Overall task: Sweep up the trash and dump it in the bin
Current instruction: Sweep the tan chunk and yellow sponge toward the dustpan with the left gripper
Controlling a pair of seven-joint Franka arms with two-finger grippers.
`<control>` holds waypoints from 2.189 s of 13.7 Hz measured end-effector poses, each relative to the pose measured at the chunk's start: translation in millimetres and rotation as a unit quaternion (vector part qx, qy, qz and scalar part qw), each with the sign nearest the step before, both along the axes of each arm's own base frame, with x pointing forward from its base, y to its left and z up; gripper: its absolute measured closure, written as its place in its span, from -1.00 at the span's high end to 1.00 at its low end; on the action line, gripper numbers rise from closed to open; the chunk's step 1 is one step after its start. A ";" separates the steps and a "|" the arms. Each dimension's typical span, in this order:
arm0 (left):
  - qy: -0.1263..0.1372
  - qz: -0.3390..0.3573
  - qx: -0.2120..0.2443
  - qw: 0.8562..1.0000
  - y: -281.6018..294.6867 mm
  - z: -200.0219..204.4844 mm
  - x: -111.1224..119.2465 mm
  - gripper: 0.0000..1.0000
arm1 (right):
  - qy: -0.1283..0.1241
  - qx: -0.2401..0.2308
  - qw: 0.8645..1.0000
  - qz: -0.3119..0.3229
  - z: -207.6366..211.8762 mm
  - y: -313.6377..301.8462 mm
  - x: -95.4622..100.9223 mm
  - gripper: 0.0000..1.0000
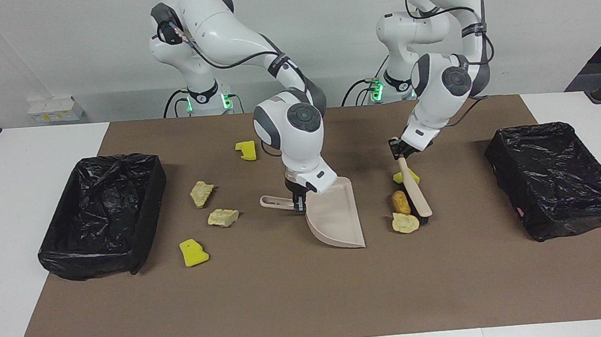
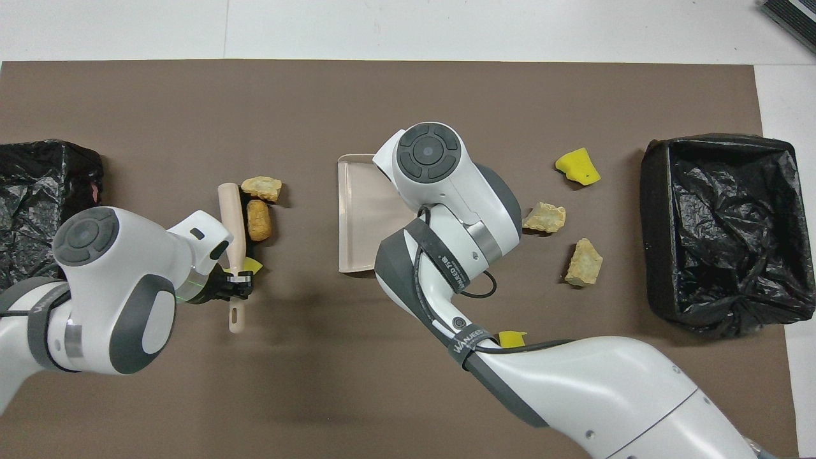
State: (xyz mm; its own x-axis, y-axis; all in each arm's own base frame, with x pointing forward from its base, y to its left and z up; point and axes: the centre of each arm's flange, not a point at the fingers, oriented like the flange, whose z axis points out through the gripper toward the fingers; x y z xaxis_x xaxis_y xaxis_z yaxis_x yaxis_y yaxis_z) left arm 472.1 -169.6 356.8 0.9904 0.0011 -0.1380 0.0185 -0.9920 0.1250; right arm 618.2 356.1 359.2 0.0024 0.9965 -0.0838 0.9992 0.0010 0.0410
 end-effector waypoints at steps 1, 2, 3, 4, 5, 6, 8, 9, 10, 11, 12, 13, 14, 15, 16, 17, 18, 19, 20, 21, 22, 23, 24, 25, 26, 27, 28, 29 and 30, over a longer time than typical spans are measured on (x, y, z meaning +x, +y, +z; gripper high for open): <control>-0.003 -0.007 -0.009 1.000 -15.2 0.9 -2.5 -0.48 | 0.001 0.000 1.000 0.000 -0.8 -0.1 -0.3 -0.35; -0.005 -0.013 -0.020 1.000 -30.7 3.7 -4.5 -0.48 | 0.001 -0.001 1.000 0.000 -1.2 -0.2 -0.4 -0.35; -0.006 -0.016 -0.034 0.999 -46.3 7.6 -6.7 -0.48 | 0.001 -0.001 1.000 0.000 -1.4 -0.2 -0.5 -0.35; -0.007 -0.019 -0.046 0.999 -59.8 11.8 -9.2 -0.48 | 0.001 -0.001 1.000 0.000 -1.5 -0.2 -0.6 -0.35; -0.007 -0.018 -0.053 0.998 -69.6 16.3 -10.8 -0.48 | 0.002 -0.001 1.000 0.000 -1.8 -0.2 -0.7 -0.35; -0.010 -0.015 -0.058 0.998 -75.2 21.4 -10.2 -0.48 | 0.002 -0.001 1.000 0.000 -2.0 -0.2 -0.8 -0.35; -0.007 -0.008 -0.063 0.998 -73.8 36.1 -3.4 -0.48 | 0.002 -0.001 1.000 0.000 -2.0 -0.2 -0.8 -0.35; 0.004 0.002 -0.063 0.998 -66.7 49.1 2.1 -0.48 | 0.002 -0.001 1.000 0.000 -2.0 -0.2 -0.8 -0.35; 0.025 0.022 -0.059 0.998 -52.9 63.8 8.2 -0.48 | 0.002 -0.001 1.000 0.000 -2.0 0.0 -0.9 -0.35; 0.046 0.045 -0.050 0.997 -33.7 75.1 12.8 -0.48 | 0.002 -0.001 1.000 0.000 -2.0 0.1 -1.0 -0.35; 0.061 0.068 -0.038 0.995 -13.6 80.4 14.8 -0.48 | 0.002 -0.001 1.000 0.001 -2.1 0.1 -1.0 -0.35; 0.072 0.096 -0.025 0.992 4.4 80.7 15.2 -0.48 | 0.002 -0.001 1.000 0.001 -2.1 0.2 -1.1 -0.35; 0.082 0.127 -0.014 0.988 17.2 77.5 13.3 -0.48 | 0.002 -0.001 1.000 0.001 -2.2 0.3 -1.2 -0.35; 0.095 0.158 -0.002 0.983 25.8 69.4 6.2 -0.48 | 0.002 -0.001 1.000 0.001 -2.5 0.5 -1.4 -0.35; 0.107 0.178 0.011 0.978 31.8 59.2 -4.6 -0.48 | 0.001 0.001 1.000 0.002 -2.8 1.5 -1.8 -0.35; 0.116 0.196 0.024 0.973 36.9 46.0 -19.8 -0.48 | 0.000 0.006 1.000 0.005 -4.2 5.6 -4.0 -0.35; 0.118 0.220 0.032 0.968 39.8 34.6 -32.3 -0.48 | 0.001 0.010 1.000 0.009 -5.8 10.8 -7.4 -0.35; 0.118 0.246 0.040 0.961 40.1 25.1 -40.9 -0.48 | 0.003 0.014 1.000 0.012 -6.7 15.4 -10.7 -0.35; 0.113 0.264 0.045 0.957 38.0 17.7 -45.7 -0.48 | 0.005 0.016 1.000 0.016 -6.9 20.0 -14.0 -0.35; 0.100 0.273 0.043 0.956 33.6 13.7 -46.2 -0.48 | 0.006 0.018 1.000 0.019 -7.0 24.0 -16.9 -0.35; 0.081 0.276 0.037 0.957 27.4 12.2 -44.0 -0.48 | 0.008 0.020 1.000 0.021 -7.4 26.8 -19.1 -0.35; 0.058 0.273 0.029 0.960 17.5 9.6 -40.1 -0.48 | 0.009 0.020 1.000 0.022 -8.1 27.7 -20.1 -0.35; 0.036 0.262 0.020 0.964 1.1 2.8 -36.5 -0.48 | 0.009 0.019 1.000 0.022 -8.4 27.5 -20.3 -0.35; 0.022 0.245 0.014 0.969 -15.0 -5.1 -34.9 -0.48 | 0.010 0.019 1.000 0.022 -8.9 27.4 -20.6 -0.35; 0.012 0.216 0.009 0.976 -28.6 -9.3 -33.1 -0.48 | 0.009 0.019 1.000 0.022 -8.8 27.4 -20.6 -0.35; 0.007 0.175 0.004 0.984 -40.1 -9.9 -31.6 -0.48 | 0.009 0.019 1.000 0.022 -8.3 27.4 -20.7 -0.35; 0.000 0.131 -0.002 0.991 -50.9 -8.6 -31.2 -0.48 | 0.009 0.019 1.000 0.022 -8.0 27.3 -20.9 -0.35; -0.007 0.087 -0.008 0.996 -61.1 -6.9 -32.2 -0.48 | 0.009 0.019 1.000 0.022 -7.8 27.2 -21.2 -0.35; -0.013 0.050 -0.013 0.999 -70.3 -4.6 -33.8 -0.48 | 0.009 0.019 1.000 0.023 -7.5 27.0 -21.5 -0.35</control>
State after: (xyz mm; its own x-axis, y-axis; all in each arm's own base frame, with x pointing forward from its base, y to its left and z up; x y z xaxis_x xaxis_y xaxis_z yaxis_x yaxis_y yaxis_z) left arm 438.3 -239.9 352.2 0.9889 0.0964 -0.1129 0.1131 -0.9819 0.1519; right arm 596.8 383.1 351.6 -0.0437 0.9980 -0.0451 0.9987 0.0448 0.0239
